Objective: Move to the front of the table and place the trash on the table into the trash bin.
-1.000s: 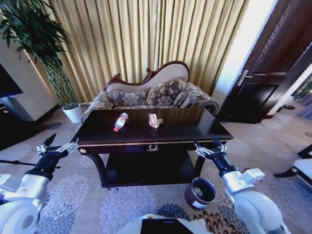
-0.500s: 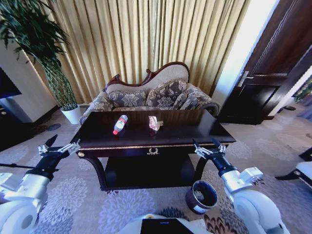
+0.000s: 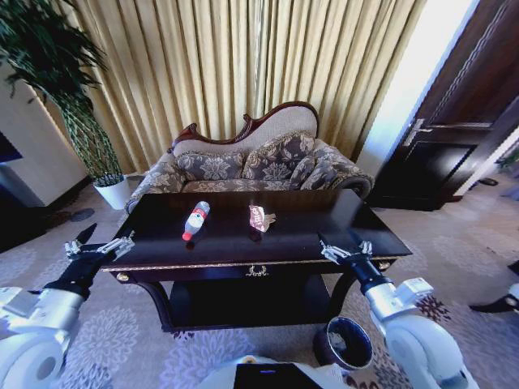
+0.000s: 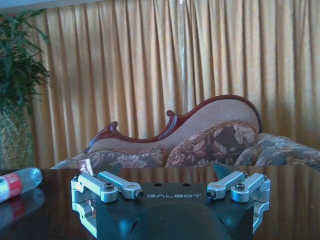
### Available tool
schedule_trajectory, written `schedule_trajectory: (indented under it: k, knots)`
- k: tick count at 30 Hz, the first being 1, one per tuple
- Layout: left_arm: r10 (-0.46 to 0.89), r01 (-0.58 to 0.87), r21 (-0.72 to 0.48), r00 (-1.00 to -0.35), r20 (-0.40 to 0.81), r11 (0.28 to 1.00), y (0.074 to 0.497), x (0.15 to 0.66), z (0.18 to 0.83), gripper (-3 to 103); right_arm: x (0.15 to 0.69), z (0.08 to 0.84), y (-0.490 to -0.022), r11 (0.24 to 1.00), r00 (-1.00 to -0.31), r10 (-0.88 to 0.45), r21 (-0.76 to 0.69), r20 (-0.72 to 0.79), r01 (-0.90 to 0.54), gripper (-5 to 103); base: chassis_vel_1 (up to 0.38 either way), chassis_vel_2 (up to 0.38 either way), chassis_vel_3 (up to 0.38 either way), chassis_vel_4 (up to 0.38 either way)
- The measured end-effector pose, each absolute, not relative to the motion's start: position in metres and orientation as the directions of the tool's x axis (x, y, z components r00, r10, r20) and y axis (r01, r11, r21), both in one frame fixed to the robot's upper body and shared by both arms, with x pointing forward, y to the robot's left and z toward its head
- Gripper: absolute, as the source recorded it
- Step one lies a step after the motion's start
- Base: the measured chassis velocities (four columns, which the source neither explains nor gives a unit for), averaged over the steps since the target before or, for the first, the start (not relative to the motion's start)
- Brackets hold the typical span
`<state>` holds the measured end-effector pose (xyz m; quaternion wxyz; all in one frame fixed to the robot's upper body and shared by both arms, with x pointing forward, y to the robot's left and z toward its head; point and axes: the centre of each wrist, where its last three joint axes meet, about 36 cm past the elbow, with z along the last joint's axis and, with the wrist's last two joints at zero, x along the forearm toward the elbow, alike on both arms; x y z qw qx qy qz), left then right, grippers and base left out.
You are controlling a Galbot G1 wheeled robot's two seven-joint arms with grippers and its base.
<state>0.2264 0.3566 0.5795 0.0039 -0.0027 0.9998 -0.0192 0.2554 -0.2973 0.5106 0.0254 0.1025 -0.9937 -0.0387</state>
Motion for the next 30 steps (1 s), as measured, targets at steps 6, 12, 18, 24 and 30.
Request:
schedule_trajectory:
  k: [6, 12, 18, 24, 30]
  knots:
    - [-0.009, -0.009, -0.034, -1.000, -0.008, 0.999, 0.358, 0.226, 0.580, 100, 0.267, 0.532, -0.297, 0.941, -0.942, -0.325, 0.128, 0.080, -0.313, 100, 0.000, 0.000, 0.000, 0.000]
    - [-0.015, -0.014, -0.058, -1.000, -0.016, 0.998, 0.359, 0.225, 0.580, 100, 0.286, 0.543, -0.298, 0.923, -0.922, -0.369, 0.163, 0.112, -0.350, 100, 0.000, 0.000, 0.000, 0.000]
    - [-0.052, -0.050, -0.079, -0.998, -0.019, 0.996, 0.362, 0.222, 0.579, 100, 0.312, 0.547, -0.305, 0.906, -0.896, -0.421, 0.120, 0.140, -0.407, 100, 0.000, 0.000, 0.000, 0.000]
    - [-0.074, -0.074, -0.103, -0.997, 0.005, 0.992, 0.358, 0.217, 0.571, 100, 0.343, 0.544, -0.297, 0.883, -0.870, -0.467, 0.135, 0.155, -0.450, 100, 0.000, 0.000, 0.000, 0.000]
    - [-0.093, -0.094, -0.104, -0.996, 0.012, 0.990, 0.357, 0.215, 0.569, 100, 0.376, 0.516, -0.277, 0.867, -0.844, -0.496, 0.165, 0.204, -0.469, 100, 0.000, 0.000, 0.000, 0.000]
